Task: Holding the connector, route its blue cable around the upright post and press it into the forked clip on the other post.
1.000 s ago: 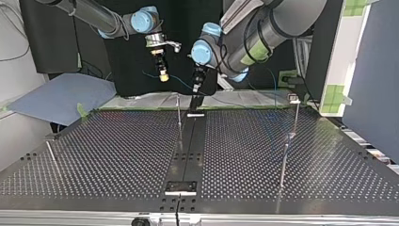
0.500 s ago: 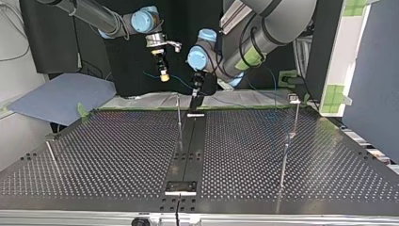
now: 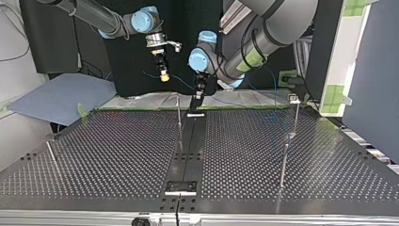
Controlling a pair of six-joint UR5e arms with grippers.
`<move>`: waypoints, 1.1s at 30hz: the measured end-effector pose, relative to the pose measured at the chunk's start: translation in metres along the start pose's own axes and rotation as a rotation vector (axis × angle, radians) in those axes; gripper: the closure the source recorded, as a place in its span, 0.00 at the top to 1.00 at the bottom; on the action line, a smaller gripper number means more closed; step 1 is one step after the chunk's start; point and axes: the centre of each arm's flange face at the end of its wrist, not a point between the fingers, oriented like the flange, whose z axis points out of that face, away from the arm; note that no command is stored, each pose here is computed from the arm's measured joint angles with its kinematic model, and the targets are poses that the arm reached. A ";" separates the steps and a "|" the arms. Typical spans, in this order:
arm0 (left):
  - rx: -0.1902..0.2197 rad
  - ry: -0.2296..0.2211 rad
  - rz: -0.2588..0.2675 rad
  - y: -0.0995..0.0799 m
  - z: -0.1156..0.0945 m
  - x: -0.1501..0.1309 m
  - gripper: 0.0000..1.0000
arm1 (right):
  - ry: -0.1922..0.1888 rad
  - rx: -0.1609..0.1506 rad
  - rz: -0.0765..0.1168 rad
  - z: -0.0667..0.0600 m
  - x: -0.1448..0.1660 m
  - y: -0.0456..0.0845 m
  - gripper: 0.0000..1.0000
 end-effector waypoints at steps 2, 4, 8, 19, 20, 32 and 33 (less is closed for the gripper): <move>-0.003 -0.001 0.001 0.000 0.000 0.000 0.98 | 0.000 0.000 0.000 0.000 0.000 0.000 0.00; -0.006 -0.003 0.004 0.000 0.000 0.000 0.95 | 0.000 0.000 -0.001 0.000 0.000 0.000 0.00; -0.006 -0.013 0.014 -0.001 0.000 -0.001 0.53 | 0.000 0.001 -0.002 0.000 0.000 0.000 0.00; -0.004 -0.022 0.016 -0.001 0.001 -0.002 0.00 | 0.001 0.003 -0.002 0.000 0.000 0.000 0.00; -0.005 -0.022 0.016 -0.001 0.001 -0.002 0.00 | 0.000 0.003 -0.002 0.000 0.000 0.000 0.00; -0.027 -0.039 0.026 -0.004 -0.001 -0.003 0.00 | -0.003 -0.011 -0.003 0.000 -0.001 0.003 0.00; -0.028 -0.043 0.029 -0.006 -0.002 -0.003 0.00 | -0.004 -0.015 -0.003 0.000 -0.001 0.004 0.00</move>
